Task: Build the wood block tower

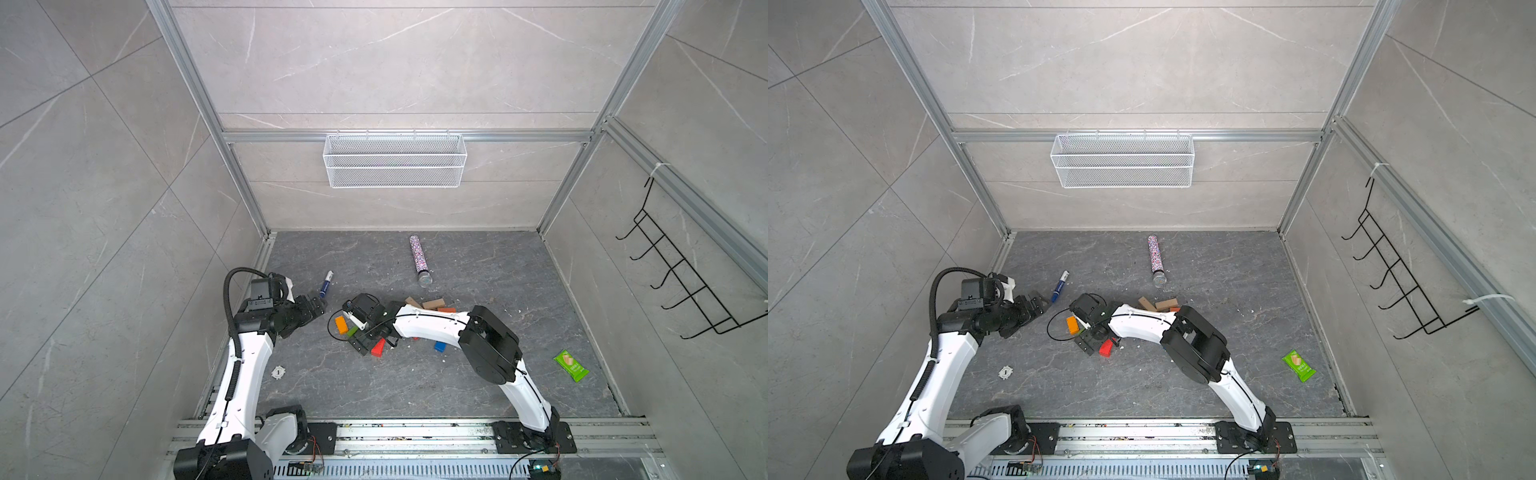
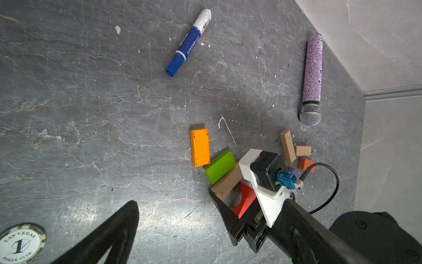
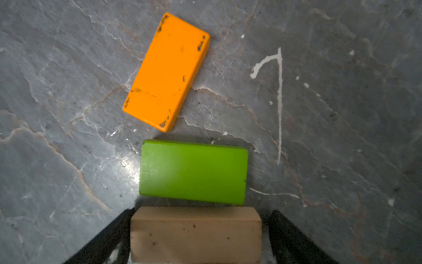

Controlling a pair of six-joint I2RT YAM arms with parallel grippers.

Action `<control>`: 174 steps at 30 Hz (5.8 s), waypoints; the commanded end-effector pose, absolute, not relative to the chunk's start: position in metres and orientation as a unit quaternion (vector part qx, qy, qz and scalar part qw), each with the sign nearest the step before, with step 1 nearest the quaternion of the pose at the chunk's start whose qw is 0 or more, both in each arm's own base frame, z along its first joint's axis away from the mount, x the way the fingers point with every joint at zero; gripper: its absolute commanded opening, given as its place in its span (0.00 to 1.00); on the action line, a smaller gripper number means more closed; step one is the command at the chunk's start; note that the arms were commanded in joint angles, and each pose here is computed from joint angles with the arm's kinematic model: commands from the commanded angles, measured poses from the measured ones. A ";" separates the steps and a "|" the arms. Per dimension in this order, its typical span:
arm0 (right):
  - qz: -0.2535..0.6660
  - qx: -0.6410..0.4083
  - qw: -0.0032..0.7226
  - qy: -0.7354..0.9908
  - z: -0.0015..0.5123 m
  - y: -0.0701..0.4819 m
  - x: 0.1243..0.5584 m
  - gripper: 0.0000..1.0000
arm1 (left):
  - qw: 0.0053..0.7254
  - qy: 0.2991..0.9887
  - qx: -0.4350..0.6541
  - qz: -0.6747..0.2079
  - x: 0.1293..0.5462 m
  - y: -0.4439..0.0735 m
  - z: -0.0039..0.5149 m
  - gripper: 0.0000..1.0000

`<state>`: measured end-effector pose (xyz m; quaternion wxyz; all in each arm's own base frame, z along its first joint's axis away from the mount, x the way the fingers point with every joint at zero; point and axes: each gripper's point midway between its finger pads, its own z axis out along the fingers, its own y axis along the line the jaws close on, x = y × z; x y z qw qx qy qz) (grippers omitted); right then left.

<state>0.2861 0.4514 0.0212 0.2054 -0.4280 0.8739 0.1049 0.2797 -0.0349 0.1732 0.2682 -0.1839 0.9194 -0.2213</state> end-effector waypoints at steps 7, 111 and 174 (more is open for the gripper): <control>0.087 -0.407 0.197 0.888 0.014 0.445 0.286 0.68 | 0.283 0.915 -0.177 -0.228 0.283 -0.036 0.180 1.00; 0.145 -0.037 0.351 0.924 0.162 0.300 0.383 0.99 | 0.256 0.920 -0.034 -0.293 0.285 -0.138 0.179 0.93; 0.220 -0.009 0.288 0.932 0.160 0.203 0.261 0.99 | 0.164 0.886 0.425 -0.090 0.373 -0.346 0.043 0.92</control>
